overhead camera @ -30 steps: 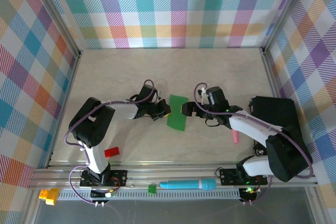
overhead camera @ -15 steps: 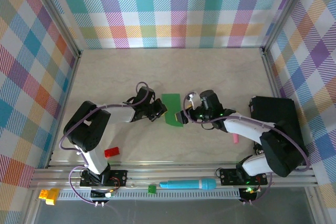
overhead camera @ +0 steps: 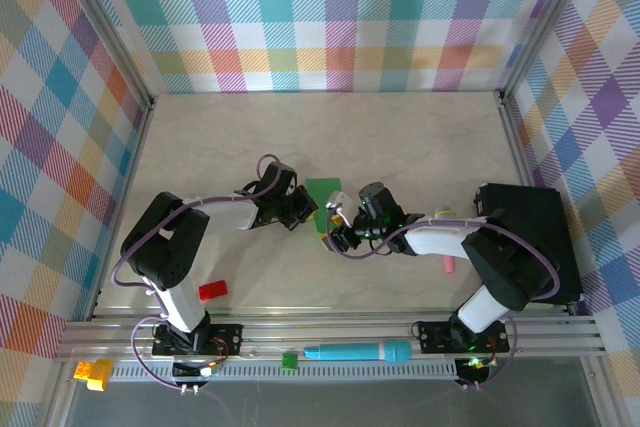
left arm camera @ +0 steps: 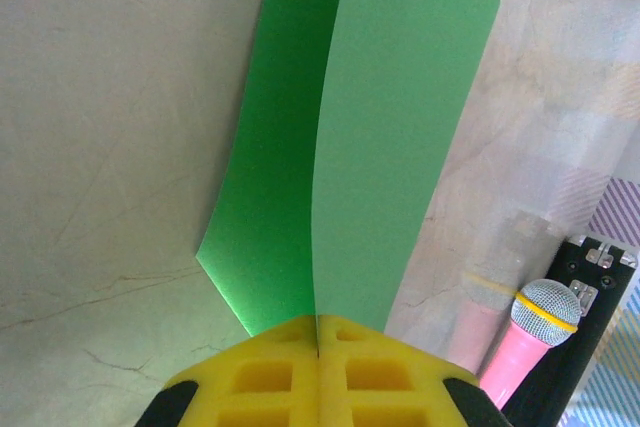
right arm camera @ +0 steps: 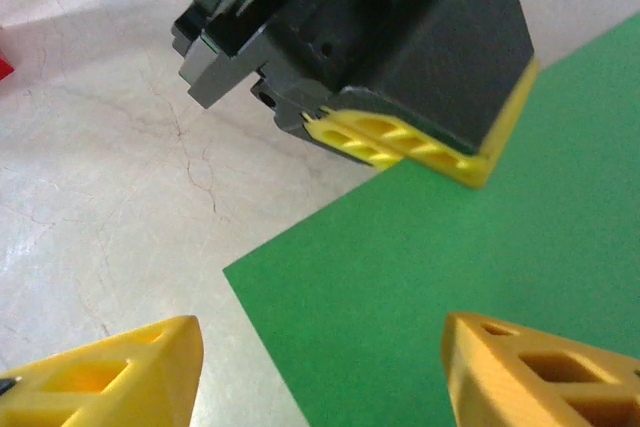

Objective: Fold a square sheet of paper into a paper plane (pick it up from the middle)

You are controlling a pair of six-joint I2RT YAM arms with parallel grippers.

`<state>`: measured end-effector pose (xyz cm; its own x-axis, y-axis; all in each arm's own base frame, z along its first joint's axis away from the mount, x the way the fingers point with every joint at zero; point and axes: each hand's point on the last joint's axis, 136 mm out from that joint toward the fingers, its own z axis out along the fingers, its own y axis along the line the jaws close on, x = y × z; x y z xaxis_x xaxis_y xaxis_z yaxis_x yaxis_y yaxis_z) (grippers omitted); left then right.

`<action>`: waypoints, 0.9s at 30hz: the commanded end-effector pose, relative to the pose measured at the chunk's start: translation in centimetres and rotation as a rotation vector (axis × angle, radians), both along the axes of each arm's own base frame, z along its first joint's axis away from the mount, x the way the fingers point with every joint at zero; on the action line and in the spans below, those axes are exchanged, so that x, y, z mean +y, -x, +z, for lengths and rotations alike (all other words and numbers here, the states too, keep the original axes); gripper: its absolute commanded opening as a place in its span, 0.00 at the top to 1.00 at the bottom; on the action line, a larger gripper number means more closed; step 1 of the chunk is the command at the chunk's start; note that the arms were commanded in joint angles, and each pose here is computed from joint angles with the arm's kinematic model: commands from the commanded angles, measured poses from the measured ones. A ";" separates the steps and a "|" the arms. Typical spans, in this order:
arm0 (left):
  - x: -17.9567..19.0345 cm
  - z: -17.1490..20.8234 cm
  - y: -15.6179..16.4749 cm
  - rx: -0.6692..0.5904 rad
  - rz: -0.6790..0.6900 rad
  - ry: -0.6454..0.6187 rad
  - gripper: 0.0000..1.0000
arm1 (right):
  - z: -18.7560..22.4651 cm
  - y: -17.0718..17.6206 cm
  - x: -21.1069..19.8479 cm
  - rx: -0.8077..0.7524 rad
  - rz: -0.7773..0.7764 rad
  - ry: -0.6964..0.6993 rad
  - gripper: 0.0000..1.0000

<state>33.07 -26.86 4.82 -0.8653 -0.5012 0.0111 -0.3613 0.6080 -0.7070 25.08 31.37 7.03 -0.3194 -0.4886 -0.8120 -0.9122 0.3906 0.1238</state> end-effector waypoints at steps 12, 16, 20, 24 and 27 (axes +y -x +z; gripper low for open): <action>-0.4 -0.2 0.2 0.042 -0.007 0.000 1.00 | -0.2 -1.4 0.9 -0.193 0.026 0.011 0.39; -0.5 -0.2 0.1 0.043 -0.010 0.001 1.00 | 0.5 -1.6 0.4 -0.225 -0.005 0.005 0.49; -0.6 -0.3 0.2 0.045 -0.013 0.005 1.00 | 0.7 -1.6 -0.1 -0.239 -0.023 0.005 0.56; -0.6 -0.4 0.3 0.046 -0.014 0.005 1.00 | 0.9 -1.4 0.0 -0.238 -0.017 -0.006 0.58; -0.6 -0.4 0.2 0.045 -0.014 0.006 1.00 | 1.0 -1.0 0.4 -0.211 0.008 -0.023 0.59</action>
<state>33.08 -26.89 4.39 -0.8641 -0.5026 0.0252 -0.3769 0.6132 -0.6942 26.48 31.06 6.75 -0.1665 -0.5019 -0.8487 -0.9088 0.4121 -0.0654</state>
